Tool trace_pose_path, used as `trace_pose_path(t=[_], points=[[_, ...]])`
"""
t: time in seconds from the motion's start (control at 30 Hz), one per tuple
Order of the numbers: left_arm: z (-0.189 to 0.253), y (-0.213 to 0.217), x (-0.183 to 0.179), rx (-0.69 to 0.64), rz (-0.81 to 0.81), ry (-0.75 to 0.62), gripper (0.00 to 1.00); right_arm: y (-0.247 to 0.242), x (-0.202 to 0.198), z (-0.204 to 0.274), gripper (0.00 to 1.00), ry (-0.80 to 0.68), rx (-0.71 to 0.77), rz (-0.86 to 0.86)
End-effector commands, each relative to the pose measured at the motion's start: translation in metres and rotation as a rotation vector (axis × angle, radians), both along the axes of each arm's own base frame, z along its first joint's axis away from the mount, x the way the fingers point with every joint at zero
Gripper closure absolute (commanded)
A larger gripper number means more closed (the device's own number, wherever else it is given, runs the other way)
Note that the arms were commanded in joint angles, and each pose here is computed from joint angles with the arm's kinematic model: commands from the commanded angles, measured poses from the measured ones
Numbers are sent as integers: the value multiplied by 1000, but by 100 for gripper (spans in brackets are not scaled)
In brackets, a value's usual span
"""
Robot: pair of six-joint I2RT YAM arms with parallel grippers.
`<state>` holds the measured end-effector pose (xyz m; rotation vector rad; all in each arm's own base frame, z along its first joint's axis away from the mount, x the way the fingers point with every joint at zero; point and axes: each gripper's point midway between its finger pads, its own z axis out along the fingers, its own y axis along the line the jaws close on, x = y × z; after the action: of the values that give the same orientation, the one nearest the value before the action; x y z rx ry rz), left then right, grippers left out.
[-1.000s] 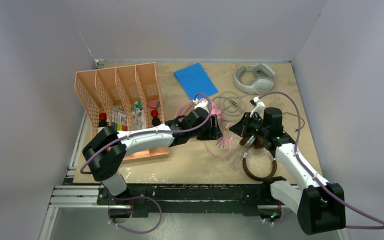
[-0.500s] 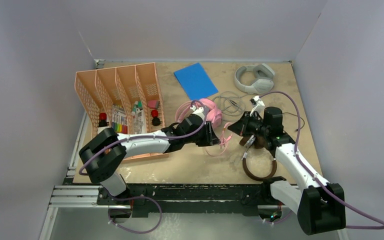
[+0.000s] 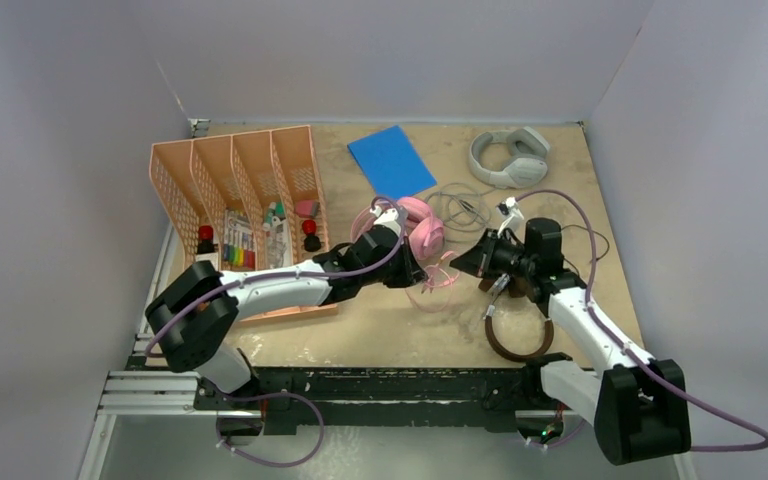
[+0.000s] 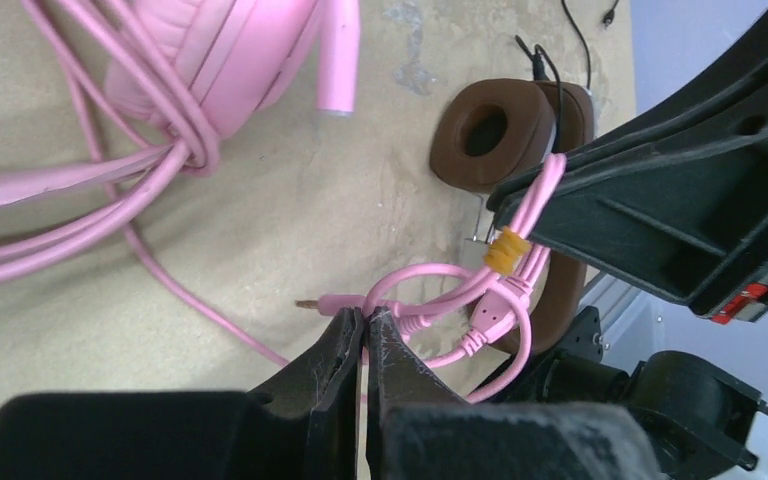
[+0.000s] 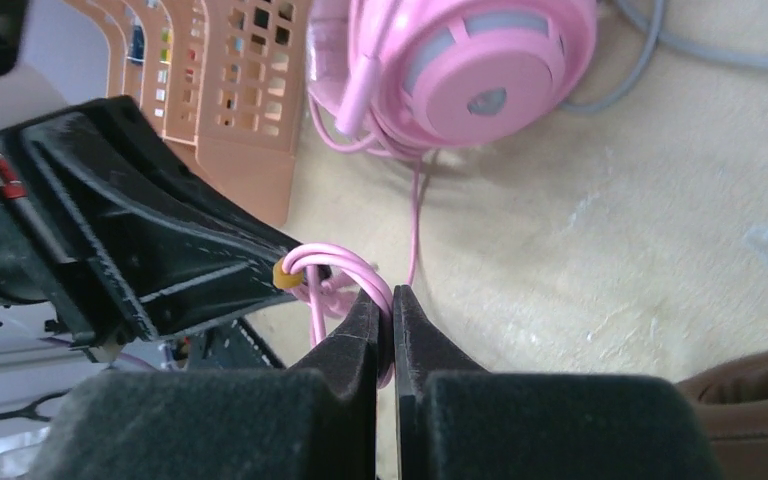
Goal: Wrap the headphones
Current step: Pick up the headphones from the center of the board.
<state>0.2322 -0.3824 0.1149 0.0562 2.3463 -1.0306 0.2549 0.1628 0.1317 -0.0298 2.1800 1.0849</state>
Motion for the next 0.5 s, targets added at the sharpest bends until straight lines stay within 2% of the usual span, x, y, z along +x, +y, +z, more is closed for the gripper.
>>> trace_pose_path(t=[0.0, 0.1, 0.2, 0.23, 0.33, 0.47], points=[[10, 18, 8, 33, 44, -76, 100, 3, -16, -21, 95, 197, 67, -42], [8, 24, 5, 46, 50, -77, 100, -7, -19, -42, 86, 282, 4, -113], [5, 26, 1, 51, 40, -67, 100, -30, -12, -54, 81, 263, -161, -183], [4, 25, 0, 50, 34, -62, 100, -34, -11, -53, 72, 242, -187, -187], [-4, 23, -2, 57, 19, -46, 100, -32, -12, -47, 56, 167, -178, -160], [-16, 25, -2, 89, 21, -31, 100, -25, -11, -32, 42, 86, -242, -102]])
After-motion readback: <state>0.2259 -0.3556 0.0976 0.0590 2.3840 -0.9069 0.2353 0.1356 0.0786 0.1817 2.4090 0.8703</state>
